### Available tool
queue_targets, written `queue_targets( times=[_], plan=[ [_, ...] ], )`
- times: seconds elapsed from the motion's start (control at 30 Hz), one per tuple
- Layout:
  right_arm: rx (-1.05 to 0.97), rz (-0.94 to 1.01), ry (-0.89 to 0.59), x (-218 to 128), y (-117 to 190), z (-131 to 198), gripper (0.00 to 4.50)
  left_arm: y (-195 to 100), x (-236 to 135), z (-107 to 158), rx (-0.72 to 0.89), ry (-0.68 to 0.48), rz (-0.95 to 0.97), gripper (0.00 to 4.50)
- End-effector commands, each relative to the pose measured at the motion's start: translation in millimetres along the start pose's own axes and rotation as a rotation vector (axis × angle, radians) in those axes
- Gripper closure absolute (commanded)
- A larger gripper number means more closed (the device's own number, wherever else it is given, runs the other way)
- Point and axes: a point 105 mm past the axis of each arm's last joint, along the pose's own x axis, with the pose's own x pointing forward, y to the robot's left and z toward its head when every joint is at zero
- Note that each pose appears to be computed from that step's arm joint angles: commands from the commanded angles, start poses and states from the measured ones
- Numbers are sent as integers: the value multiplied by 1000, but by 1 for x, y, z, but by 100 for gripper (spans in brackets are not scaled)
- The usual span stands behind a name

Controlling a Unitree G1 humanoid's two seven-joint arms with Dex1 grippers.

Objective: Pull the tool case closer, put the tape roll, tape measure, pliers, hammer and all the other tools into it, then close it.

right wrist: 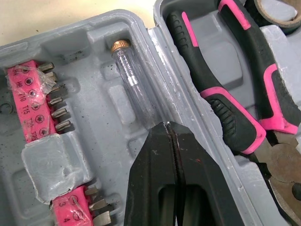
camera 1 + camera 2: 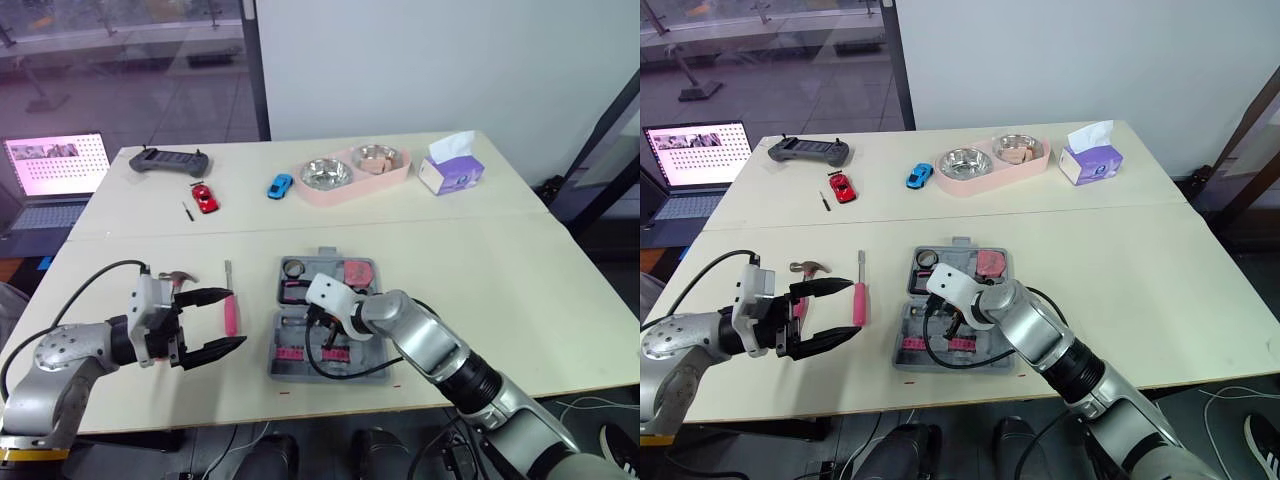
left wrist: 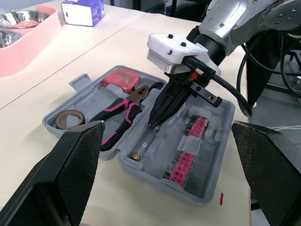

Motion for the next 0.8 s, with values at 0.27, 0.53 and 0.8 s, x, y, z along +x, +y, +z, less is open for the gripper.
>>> queue_targets(
  times=[0.27,0.53,0.8],
  plan=[
    [5,-57,-380,-57,-22,62,446,3,-7,11,35,0,5,0],
    [21,-151,-452,-147,-43,21,446,17,-49,-5,12,92,137,0],
    [244,-328,-245,-204,-55,-119,107,36,-138,-34,1,268,440,0]
  ],
)
